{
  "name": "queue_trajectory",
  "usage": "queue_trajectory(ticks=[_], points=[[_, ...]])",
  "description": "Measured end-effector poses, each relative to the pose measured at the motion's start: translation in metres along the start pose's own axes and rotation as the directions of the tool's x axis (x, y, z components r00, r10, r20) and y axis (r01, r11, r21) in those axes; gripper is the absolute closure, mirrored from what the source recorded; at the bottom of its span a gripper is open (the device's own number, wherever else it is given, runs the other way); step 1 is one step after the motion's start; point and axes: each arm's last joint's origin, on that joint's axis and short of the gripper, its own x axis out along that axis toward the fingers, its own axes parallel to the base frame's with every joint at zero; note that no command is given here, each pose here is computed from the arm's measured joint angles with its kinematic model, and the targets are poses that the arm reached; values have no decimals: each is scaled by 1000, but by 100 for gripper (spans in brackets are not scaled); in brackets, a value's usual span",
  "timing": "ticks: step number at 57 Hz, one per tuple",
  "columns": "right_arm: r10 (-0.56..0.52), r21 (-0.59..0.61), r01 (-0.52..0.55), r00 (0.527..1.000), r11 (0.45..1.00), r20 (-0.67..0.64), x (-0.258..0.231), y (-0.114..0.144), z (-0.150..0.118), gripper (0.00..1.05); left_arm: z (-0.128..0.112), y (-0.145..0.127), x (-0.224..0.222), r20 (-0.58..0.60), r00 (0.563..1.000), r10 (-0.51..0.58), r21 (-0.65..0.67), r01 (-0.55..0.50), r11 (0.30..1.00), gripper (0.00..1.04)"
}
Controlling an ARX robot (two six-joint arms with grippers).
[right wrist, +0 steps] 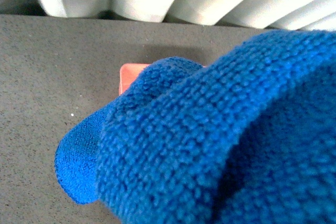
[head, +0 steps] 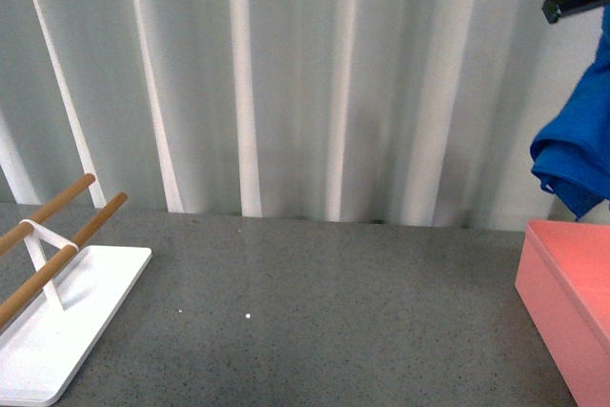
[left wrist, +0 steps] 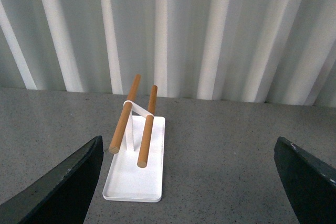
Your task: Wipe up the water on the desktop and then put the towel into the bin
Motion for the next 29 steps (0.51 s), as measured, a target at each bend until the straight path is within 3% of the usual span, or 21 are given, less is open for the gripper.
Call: queue_trajectory(ticks=[29], points=[[-116, 48, 121, 989, 991, -96, 67, -57, -28, 99, 0, 0, 0, 0, 1000, 0, 0, 0, 1000, 7]])
